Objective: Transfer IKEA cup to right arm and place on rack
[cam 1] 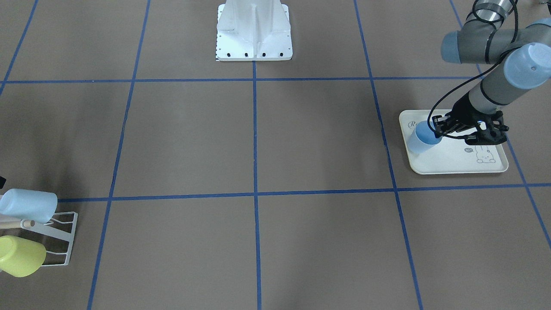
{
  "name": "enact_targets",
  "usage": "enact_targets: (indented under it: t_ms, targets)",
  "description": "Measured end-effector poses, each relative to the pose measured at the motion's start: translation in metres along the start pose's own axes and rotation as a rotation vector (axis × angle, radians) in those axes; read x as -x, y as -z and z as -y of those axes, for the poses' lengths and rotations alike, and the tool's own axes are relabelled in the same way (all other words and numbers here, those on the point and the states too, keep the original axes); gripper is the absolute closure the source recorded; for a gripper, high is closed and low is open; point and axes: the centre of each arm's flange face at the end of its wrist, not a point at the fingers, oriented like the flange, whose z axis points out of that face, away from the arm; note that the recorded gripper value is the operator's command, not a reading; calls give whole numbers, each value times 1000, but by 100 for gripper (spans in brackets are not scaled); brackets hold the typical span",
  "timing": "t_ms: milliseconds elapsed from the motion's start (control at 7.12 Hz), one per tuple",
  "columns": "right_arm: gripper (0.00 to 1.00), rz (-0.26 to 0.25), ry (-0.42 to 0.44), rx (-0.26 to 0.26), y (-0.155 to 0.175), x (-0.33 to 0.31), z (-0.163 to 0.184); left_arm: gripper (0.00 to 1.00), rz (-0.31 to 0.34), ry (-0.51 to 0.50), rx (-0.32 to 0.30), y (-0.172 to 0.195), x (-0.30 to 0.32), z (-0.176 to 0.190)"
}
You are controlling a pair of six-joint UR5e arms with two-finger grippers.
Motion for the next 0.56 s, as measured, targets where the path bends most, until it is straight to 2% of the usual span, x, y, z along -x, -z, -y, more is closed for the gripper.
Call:
enact_targets:
  t_ms: [281, 561]
  targets:
    - [2, 1, -2, -1, 0, 2, 0, 100, 9, 27, -6, 45, -22, -9]
    - [2, 6, -7, -4, 1, 9, 1, 100, 0, 84, -29, 95, -70, -10]
